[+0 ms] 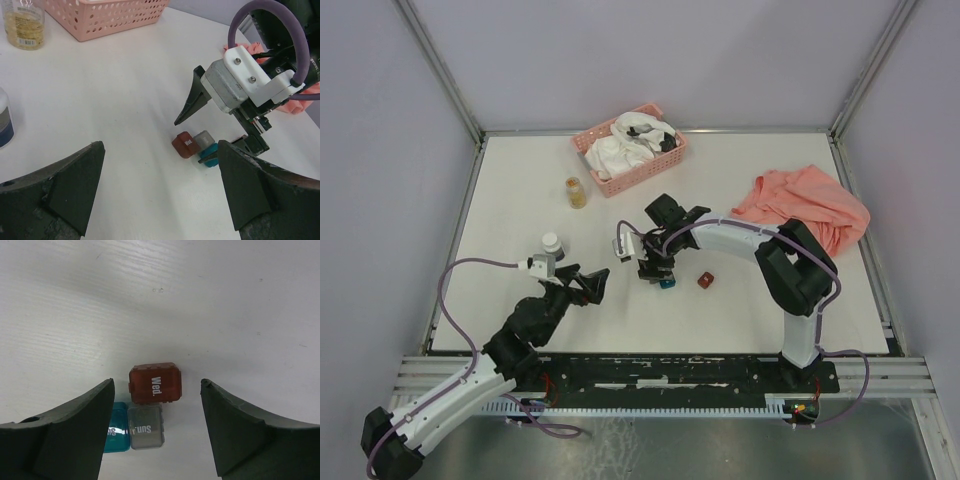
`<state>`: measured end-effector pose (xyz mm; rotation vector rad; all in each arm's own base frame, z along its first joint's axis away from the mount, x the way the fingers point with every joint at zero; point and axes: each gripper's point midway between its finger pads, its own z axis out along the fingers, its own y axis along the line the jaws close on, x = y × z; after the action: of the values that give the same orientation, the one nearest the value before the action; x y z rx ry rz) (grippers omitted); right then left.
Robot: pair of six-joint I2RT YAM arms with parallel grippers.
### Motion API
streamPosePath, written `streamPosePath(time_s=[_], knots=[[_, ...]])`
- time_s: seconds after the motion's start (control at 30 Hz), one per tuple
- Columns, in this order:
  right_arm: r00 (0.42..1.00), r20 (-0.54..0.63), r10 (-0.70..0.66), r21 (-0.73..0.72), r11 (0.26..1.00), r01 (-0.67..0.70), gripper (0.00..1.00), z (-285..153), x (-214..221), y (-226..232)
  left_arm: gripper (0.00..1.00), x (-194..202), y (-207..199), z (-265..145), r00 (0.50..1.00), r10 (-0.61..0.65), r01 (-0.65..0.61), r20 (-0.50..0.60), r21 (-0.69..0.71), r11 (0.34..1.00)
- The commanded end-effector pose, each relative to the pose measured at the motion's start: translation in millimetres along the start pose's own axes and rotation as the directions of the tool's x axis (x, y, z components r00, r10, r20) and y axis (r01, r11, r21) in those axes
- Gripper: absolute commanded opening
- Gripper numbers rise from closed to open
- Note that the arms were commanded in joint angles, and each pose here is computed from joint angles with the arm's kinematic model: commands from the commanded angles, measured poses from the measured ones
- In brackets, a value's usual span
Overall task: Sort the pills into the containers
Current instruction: Adjust the pill container at the center of the board, then open the pill container at the center of the board.
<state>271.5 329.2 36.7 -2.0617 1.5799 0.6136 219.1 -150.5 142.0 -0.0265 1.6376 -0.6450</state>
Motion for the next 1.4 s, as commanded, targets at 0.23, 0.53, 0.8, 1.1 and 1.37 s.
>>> streamPosePath(time_s=[0.23,0.53,0.8,1.1,1.37], knots=[[1.0,-0.011,-0.02,0.01,1.0,0.02,0.66,8.0,-10.1,-8.0,1.0,-4.4,1.9,-0.7,0.999,-0.038,0.038,0.029,-0.012,0.999],[1.0,-0.021,-0.007,0.016,1.0,0.007,0.49,8.5,-9.1,-9.6,1.0,-4.4,-1.2,-1.2,0.998,-0.057,0.056,0.031,0.005,0.998],[0.998,0.04,0.046,0.056,0.997,-0.049,0.3,-12.8,-29.4,-15.6,1.0,-11.3,-12.2,-2.8,0.995,-0.085,0.082,0.043,0.057,0.995],[0.865,0.288,0.412,-0.042,0.907,-0.418,0.17,-91.5,-82.7,-4.1,0.99,-57.4,-76.3,-25.1,0.973,-0.139,0.05,0.187,0.414,0.909],[0.629,0.265,0.731,-0.298,0.683,-0.667,0.13,-133.3,-96.0,33.6,0.98,-76.7,-116.1,-36.5,0.948,-0.106,-0.096,0.301,0.586,0.804]])
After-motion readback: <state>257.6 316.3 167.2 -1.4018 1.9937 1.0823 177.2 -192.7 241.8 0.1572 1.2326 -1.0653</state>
